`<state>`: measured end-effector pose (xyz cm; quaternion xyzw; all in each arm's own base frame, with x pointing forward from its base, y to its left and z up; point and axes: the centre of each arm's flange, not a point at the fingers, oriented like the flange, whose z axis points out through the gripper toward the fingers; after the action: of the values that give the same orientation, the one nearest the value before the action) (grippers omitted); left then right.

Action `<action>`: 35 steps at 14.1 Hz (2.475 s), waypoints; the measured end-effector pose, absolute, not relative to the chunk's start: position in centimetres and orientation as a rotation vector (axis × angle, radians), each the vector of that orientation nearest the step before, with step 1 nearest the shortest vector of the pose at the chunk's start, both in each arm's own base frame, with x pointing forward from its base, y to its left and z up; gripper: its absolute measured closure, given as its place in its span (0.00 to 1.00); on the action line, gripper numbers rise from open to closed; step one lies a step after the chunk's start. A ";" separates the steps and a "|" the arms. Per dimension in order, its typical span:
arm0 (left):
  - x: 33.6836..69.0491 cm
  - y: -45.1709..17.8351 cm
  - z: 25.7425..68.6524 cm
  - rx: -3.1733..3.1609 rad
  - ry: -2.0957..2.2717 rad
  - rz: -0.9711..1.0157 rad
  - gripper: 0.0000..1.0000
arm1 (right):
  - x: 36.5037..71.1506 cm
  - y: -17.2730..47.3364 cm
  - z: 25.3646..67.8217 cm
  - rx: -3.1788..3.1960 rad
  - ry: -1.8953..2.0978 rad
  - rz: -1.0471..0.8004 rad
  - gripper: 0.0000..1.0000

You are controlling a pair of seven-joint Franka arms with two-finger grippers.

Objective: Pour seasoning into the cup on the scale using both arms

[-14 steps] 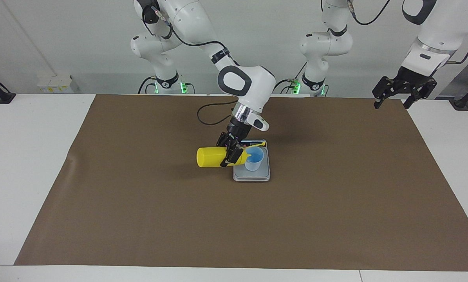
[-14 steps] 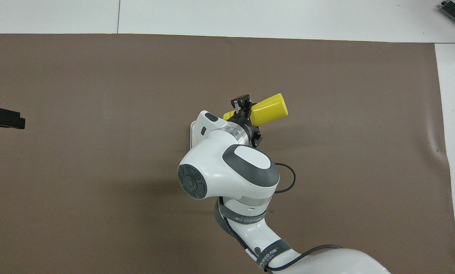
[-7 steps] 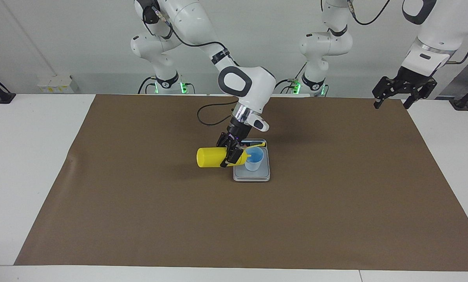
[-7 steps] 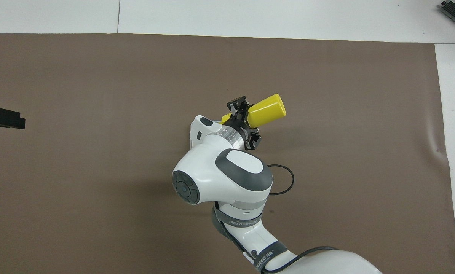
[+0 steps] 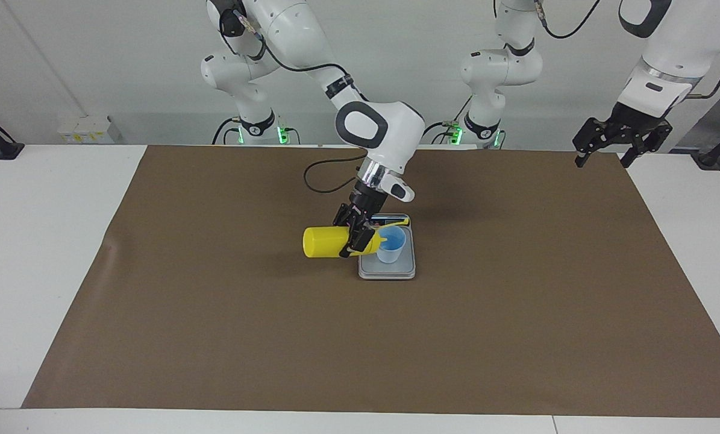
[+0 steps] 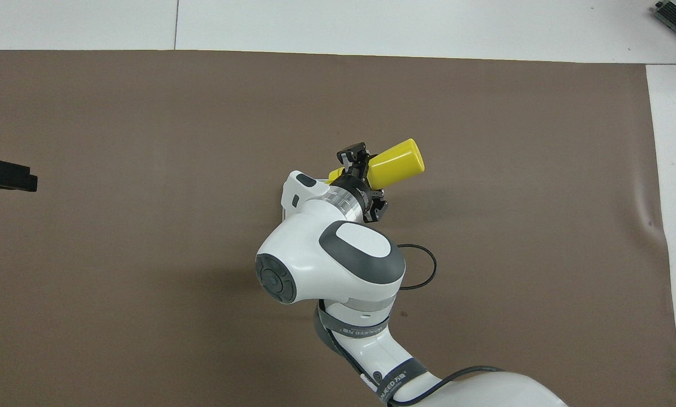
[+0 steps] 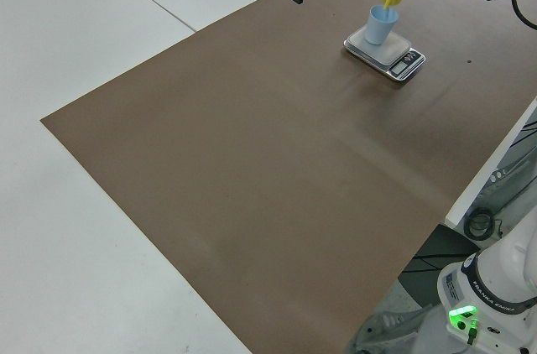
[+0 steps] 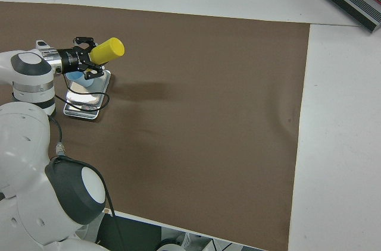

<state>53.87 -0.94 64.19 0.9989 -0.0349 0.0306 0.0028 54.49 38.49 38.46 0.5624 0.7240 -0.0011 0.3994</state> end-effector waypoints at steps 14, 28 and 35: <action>53.9 -1.4 64.1 3.132 -0.119 0.096 0.00 | 56.6 32.0 44.8 1.952 1.763 0.262 0.54; 53.5 -2.1 62.9 3.131 -0.066 0.078 0.00 | 62.0 15.1 45.3 2.270 2.168 0.474 0.54; 53.5 -1.9 62.9 3.131 -0.061 0.077 0.00 | 61.2 1.1 41.3 2.389 2.224 0.916 0.54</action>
<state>53.47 -1.90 62.89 0.9995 -0.0195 0.0245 0.0044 61.17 1.05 41.33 0.6992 0.6511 0.2681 -0.1239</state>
